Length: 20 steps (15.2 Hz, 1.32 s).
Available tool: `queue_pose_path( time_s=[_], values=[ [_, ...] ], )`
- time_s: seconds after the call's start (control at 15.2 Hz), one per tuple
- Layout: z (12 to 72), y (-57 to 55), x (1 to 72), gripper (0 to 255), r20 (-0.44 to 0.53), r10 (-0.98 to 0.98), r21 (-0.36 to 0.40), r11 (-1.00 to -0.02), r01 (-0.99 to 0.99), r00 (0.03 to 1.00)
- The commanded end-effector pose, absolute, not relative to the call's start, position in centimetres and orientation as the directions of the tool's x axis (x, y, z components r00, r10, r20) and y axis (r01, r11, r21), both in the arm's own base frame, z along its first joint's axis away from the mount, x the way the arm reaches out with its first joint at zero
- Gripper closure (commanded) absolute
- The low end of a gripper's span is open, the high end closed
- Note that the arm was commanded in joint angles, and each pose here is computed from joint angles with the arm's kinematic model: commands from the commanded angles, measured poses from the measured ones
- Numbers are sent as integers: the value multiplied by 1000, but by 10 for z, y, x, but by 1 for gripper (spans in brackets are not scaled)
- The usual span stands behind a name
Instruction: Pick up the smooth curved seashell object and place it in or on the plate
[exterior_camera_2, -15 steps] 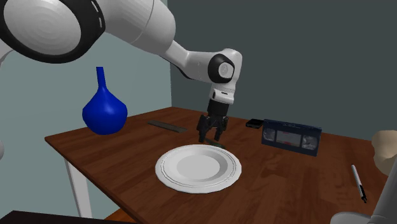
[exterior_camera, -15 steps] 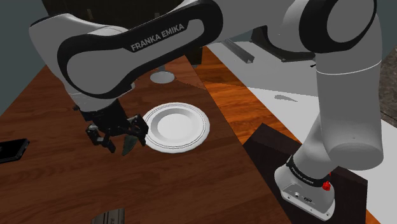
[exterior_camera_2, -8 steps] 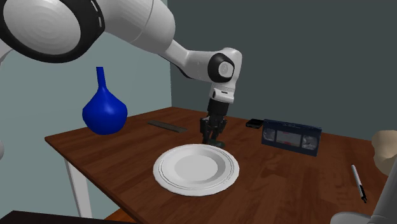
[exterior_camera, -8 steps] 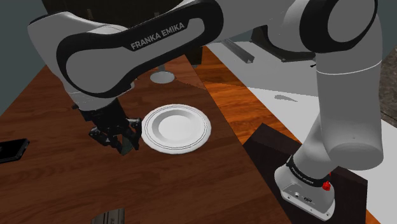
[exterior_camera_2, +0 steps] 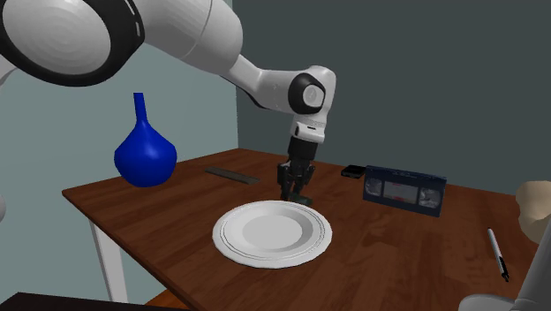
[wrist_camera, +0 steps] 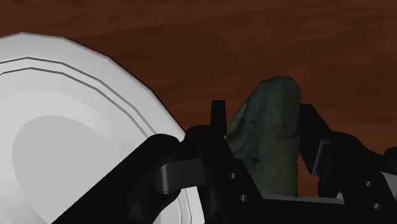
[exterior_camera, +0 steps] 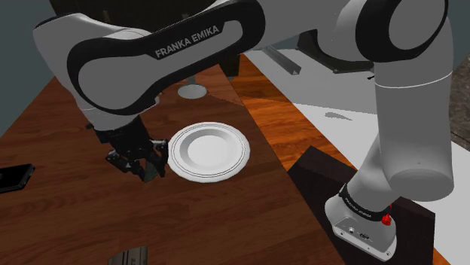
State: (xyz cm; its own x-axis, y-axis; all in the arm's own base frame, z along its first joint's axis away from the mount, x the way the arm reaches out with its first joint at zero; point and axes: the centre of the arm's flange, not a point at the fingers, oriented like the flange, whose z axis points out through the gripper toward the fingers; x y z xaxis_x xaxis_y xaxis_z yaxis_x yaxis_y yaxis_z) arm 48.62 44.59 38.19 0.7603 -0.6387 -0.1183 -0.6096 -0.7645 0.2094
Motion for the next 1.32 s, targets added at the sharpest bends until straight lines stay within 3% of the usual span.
queue_pose_path(
  time_s=[0.0,1.25],
  values=[
    [388,446,486,255,-119,-639,213,-764,-609,760],
    [471,408,476,255,-119,-639,213,-764,-609,760]
  ],
)
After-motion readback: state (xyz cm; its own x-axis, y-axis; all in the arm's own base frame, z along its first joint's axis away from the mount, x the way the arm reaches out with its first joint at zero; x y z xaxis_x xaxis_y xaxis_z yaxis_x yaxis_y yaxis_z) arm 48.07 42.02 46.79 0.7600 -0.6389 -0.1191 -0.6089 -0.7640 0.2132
